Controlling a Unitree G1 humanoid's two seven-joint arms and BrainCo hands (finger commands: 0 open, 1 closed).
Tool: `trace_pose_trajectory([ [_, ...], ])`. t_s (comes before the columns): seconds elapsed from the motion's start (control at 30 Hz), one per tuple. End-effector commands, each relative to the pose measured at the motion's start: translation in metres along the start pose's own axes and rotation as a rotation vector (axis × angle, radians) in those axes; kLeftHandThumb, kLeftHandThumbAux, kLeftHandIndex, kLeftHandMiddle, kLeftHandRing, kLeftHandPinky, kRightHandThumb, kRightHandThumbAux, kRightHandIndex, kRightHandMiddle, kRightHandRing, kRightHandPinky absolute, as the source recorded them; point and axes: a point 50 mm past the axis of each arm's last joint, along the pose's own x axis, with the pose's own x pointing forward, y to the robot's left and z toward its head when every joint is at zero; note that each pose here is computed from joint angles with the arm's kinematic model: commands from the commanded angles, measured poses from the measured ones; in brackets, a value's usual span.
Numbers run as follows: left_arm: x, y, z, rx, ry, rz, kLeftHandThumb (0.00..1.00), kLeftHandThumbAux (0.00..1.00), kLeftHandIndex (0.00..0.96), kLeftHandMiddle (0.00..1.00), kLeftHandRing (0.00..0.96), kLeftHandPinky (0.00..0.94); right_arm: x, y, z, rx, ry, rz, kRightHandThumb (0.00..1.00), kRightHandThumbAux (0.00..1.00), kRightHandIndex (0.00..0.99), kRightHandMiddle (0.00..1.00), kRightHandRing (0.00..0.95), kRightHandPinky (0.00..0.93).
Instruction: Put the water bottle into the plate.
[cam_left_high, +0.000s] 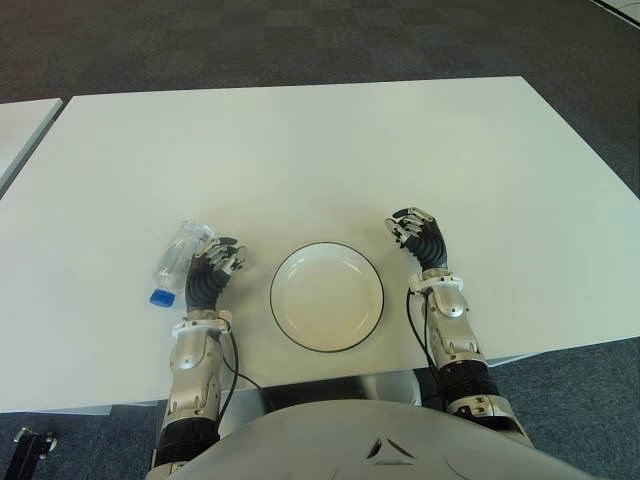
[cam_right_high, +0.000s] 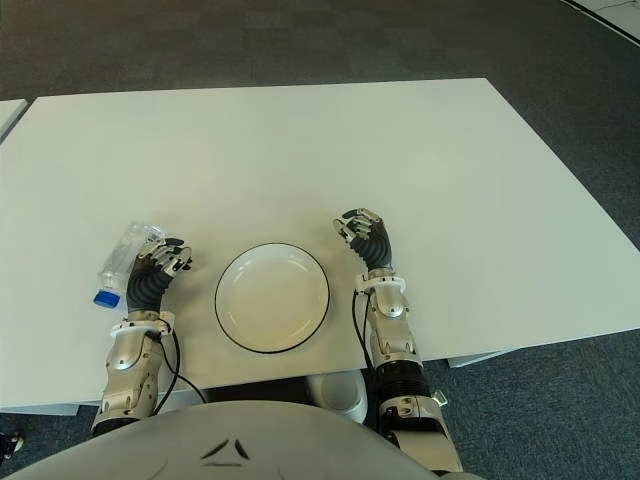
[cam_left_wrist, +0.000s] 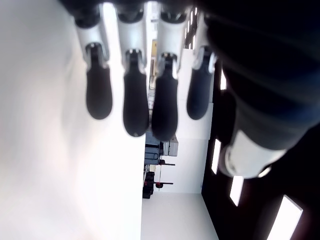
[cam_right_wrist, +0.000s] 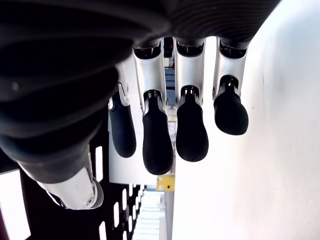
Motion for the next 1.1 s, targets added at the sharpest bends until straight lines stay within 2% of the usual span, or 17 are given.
trace_pose_trajectory([
  [0.03,-0.006,-0.001,-0.005,0.036,0.026,-0.004,0.708,0.708,0.436,0.585,0.556,0.543,-0.002,0.001,-0.004,0.011,0.020,0.004,0.710,0.725,0.437,0.693,0.704,0.724],
  [0.2,-0.009,-0.002,-0.001,0.101,-0.011,0.008,0.707,0.710,0.436,0.584,0.555,0.538,-0.002,0.001,-0.004,0.014,0.021,0.006,0.710,0.725,0.437,0.691,0.699,0.719],
  [0.5,-0.025,-0.017,0.029,0.446,-0.193,0.110,0.705,0.714,0.434,0.588,0.566,0.568,-0.002,0.001,-0.004,0.006,0.015,0.011,0.710,0.725,0.437,0.698,0.707,0.734],
  [0.73,-0.025,-0.018,0.031,0.710,-0.309,0.202,0.705,0.716,0.432,0.623,0.605,0.618,-0.001,0.001,-0.004,0.003,0.018,0.013,0.710,0.725,0.437,0.697,0.706,0.727],
  [1.1,-0.028,-0.019,0.035,0.852,-0.442,0.277,0.708,0.717,0.432,0.631,0.634,0.665,0.000,0.002,-0.005,0.001,0.021,0.012,0.711,0.724,0.438,0.695,0.701,0.721],
])
